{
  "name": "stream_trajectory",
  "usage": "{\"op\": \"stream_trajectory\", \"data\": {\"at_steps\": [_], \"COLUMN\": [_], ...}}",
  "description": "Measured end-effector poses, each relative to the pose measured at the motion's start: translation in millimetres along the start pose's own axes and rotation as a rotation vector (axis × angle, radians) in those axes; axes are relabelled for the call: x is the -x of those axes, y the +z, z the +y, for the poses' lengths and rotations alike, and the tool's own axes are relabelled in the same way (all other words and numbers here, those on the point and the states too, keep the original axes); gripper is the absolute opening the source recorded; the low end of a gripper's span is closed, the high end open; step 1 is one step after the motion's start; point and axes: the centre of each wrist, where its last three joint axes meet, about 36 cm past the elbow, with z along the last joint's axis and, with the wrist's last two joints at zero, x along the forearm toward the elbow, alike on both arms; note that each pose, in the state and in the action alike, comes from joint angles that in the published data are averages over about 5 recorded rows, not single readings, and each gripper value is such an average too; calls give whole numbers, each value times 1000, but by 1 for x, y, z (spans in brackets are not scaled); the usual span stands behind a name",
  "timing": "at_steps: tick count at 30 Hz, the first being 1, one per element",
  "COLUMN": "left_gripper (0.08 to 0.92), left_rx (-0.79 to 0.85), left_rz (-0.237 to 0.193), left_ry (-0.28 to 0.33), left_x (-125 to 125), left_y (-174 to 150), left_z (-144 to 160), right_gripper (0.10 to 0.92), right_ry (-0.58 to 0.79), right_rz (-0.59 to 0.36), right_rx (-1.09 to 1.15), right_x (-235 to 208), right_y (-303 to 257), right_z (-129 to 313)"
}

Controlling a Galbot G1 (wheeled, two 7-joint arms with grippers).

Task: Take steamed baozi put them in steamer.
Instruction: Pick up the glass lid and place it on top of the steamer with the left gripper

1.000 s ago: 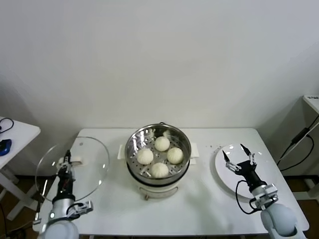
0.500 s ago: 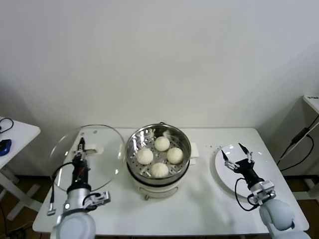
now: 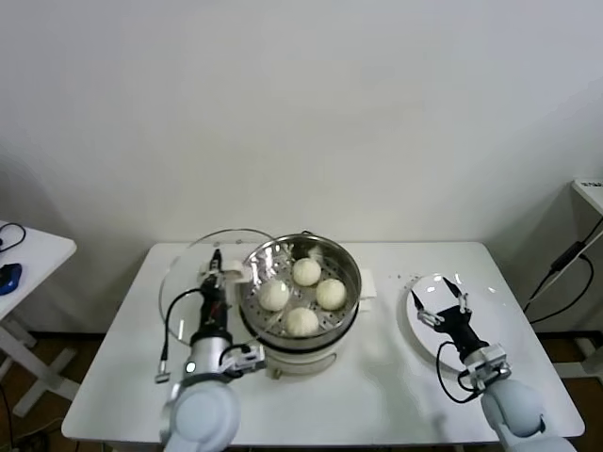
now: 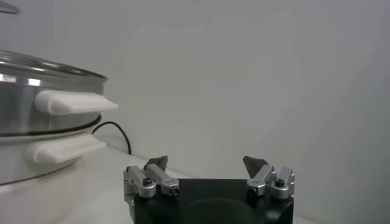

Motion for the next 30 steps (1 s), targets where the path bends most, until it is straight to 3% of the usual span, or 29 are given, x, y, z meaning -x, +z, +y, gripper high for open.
{"op": "stream_trajectory", "data": {"at_steps": [18,30], "left_gripper": [152,152], "left_rx": [-31,-23], "left_rz": [-64,-105], "left_ry": [63,96], "left_x": [23,25], "left_y": [-88,-124], "left_z": [5,-4], "right_gripper": [823,823], "right_ry": [23,42], "right_rz": [10,11], "right_rx": [-10,-13], "right_x": [0,-6], "right_y": [8,11], "right_z": [-4,-11]}}
